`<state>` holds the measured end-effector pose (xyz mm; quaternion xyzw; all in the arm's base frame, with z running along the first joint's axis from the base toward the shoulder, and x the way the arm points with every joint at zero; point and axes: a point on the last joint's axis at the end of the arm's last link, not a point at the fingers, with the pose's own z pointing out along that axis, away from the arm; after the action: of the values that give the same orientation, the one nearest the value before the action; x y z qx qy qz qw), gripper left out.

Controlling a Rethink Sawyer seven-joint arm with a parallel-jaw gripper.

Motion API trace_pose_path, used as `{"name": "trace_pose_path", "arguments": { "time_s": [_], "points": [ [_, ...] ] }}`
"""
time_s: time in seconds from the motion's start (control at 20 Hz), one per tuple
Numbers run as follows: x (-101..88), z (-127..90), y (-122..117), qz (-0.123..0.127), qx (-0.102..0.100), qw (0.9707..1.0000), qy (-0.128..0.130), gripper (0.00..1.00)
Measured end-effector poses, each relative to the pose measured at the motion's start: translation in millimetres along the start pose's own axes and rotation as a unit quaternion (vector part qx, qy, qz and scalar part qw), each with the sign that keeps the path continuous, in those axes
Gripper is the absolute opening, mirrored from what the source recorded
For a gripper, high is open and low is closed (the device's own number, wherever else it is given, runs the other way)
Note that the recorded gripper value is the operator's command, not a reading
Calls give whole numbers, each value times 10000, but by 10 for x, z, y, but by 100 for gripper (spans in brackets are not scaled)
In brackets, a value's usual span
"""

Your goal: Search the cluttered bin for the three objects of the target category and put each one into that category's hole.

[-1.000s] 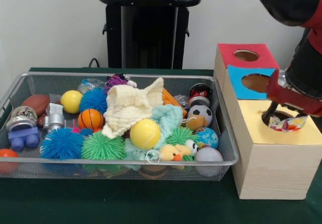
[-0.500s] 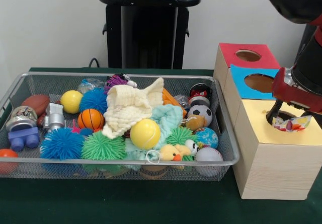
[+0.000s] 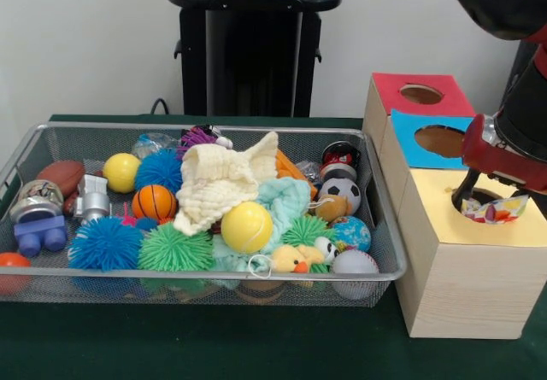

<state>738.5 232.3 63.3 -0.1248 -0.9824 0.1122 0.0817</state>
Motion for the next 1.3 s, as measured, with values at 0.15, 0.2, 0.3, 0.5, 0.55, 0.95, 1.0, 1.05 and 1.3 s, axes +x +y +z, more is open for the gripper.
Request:
{"name": "trace_pose_path", "arguments": {
  "time_s": [0.15,0.2,0.3,0.5,0.55,0.95,1.0,1.05,1.3],
  "points": [
    [0,0,0,-1,3,10000,0,100],
    [0,0,-1,-2,4,10000,-1,100],
    [2,1,-13,-5,28,10000,7,0],
    [5,-68,-46,-3,76,10000,27,0],
    [5,-94,-51,1,77,10000,31,0],
    [-52,-413,-91,42,53,9999,-78,0],
    [-60,-437,-92,45,50,9999,-90,0],
    [-78,-490,-94,53,42,9999,-116,0],
    [-128,-608,-94,72,20,9998,-193,0]
  ]
}}
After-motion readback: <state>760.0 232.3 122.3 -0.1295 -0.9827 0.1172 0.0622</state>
